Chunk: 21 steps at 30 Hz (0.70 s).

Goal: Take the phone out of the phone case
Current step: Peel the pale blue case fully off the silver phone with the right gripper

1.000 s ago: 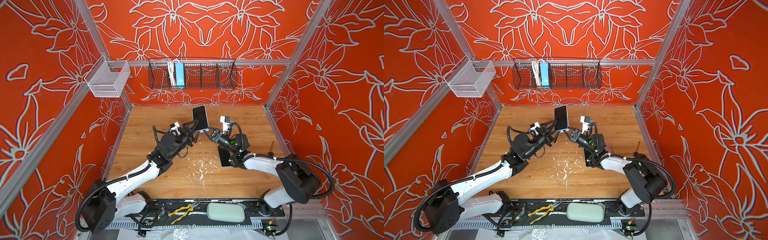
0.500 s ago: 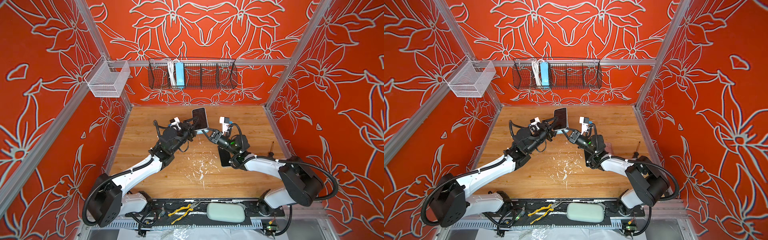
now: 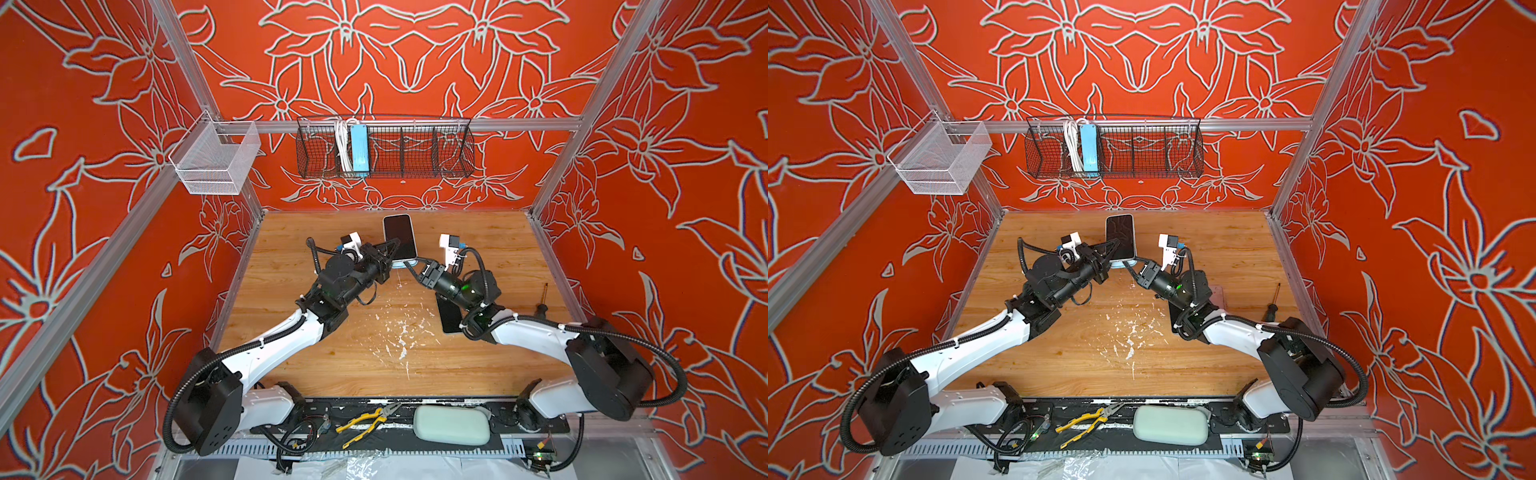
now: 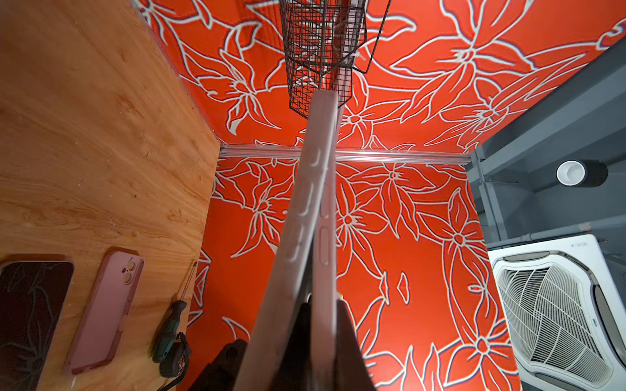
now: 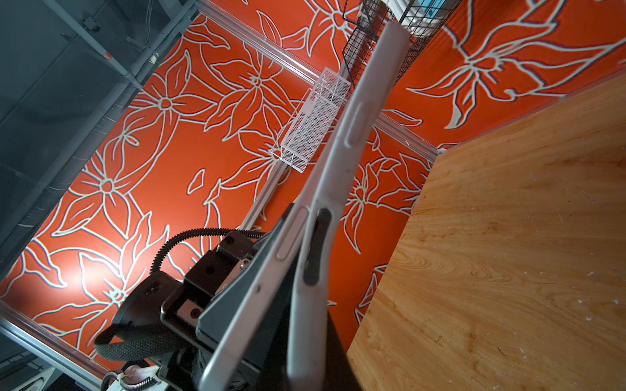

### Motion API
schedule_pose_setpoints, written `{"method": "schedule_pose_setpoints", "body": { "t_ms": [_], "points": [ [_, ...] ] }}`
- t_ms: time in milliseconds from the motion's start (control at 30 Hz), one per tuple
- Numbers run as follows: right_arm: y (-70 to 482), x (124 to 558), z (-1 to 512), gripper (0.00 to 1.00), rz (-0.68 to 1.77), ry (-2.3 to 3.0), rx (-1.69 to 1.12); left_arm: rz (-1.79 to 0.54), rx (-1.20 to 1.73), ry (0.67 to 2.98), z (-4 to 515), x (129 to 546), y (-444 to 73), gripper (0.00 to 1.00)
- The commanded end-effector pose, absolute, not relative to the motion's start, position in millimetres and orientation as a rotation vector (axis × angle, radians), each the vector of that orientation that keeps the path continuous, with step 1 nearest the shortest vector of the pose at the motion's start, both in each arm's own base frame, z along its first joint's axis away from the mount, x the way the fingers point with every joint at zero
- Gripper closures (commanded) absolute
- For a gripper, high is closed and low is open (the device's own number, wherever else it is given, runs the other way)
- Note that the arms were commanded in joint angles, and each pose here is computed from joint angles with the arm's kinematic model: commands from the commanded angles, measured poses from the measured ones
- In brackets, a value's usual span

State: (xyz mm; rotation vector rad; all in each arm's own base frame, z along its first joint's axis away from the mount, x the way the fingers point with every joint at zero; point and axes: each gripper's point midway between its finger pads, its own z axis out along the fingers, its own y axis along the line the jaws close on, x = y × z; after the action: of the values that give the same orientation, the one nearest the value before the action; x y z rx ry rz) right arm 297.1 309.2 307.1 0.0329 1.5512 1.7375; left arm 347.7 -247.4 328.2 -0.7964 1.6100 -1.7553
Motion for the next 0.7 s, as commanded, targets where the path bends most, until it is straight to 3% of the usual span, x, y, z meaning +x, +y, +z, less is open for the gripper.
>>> {"method": "schedule_pose_setpoints", "body": {
  "t_ms": [0,667],
  "points": [
    [306.1,294.9,308.7,0.93,1.698,1.556,0.031,-1.823,-0.686,1.496,376.8,337.4,-241.0,1.00],
    [270.1,315.8,260.7,0.93,1.323,1.757,0.125,-2.054,-0.585,1.423,425.6,307.4,-246.9,1.00]
  ]
}}
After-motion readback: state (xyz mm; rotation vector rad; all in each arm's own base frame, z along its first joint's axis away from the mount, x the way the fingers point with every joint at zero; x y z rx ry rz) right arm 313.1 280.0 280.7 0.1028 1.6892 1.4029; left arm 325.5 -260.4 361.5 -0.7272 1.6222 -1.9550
